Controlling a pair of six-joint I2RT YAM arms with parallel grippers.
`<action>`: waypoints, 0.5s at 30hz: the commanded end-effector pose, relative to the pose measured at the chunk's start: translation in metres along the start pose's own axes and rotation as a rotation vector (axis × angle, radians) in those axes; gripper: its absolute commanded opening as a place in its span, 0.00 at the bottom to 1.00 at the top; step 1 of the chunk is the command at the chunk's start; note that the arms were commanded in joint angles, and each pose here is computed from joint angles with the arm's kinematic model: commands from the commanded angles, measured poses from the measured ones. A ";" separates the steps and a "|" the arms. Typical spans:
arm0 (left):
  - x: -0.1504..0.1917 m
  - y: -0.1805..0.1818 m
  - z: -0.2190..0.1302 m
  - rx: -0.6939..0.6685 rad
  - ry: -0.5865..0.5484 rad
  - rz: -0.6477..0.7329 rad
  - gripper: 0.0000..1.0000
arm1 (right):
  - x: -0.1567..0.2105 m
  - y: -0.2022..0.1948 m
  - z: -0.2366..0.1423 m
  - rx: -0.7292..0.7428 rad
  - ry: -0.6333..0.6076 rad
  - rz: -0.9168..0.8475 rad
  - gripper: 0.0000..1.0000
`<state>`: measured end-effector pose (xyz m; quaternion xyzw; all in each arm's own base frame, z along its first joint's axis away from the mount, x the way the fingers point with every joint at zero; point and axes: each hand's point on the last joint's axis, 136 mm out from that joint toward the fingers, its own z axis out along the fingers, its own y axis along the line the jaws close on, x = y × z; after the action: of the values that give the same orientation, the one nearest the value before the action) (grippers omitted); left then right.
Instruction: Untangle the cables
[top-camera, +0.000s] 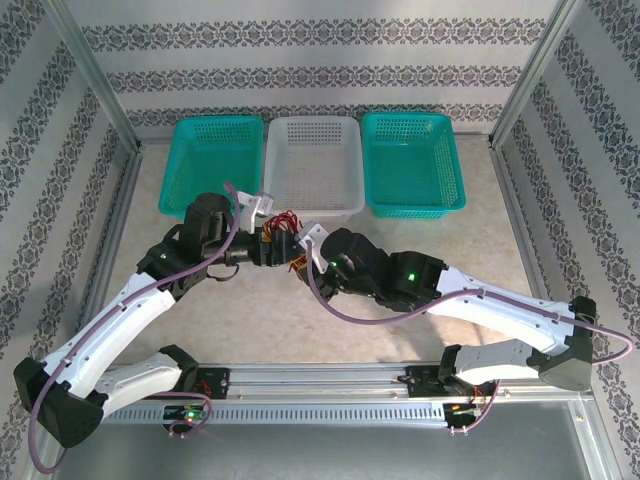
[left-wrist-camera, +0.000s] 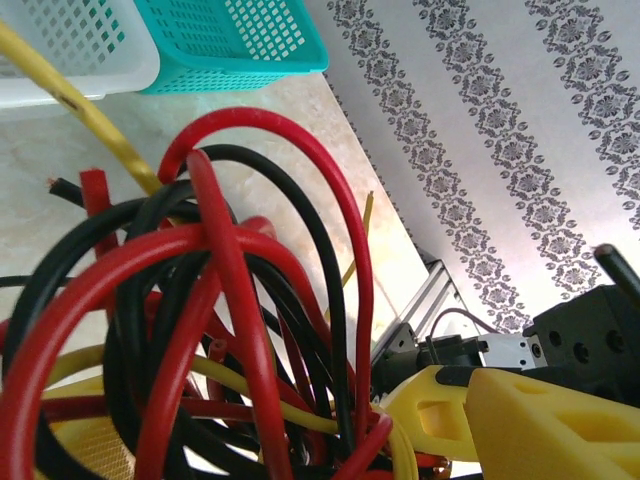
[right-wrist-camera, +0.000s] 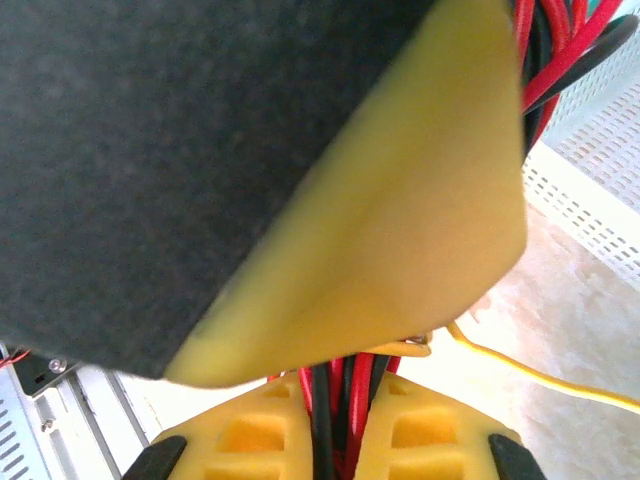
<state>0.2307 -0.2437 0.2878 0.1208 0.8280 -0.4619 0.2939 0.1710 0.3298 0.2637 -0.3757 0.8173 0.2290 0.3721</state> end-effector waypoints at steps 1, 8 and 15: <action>-0.004 -0.008 0.003 0.070 -0.022 -0.061 0.78 | -0.016 0.009 -0.003 -0.015 -0.047 -0.038 0.03; -0.020 -0.009 0.003 0.158 -0.103 -0.162 0.62 | -0.016 0.010 -0.007 -0.018 -0.077 -0.028 0.03; -0.009 0.000 0.014 0.166 -0.054 -0.186 0.40 | -0.012 0.011 -0.004 -0.024 -0.068 -0.026 0.03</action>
<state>0.2455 -0.2476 0.2778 0.0386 0.8068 -0.5273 0.2638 0.1719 0.3253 0.2562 -0.3760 0.8231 0.2096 0.3704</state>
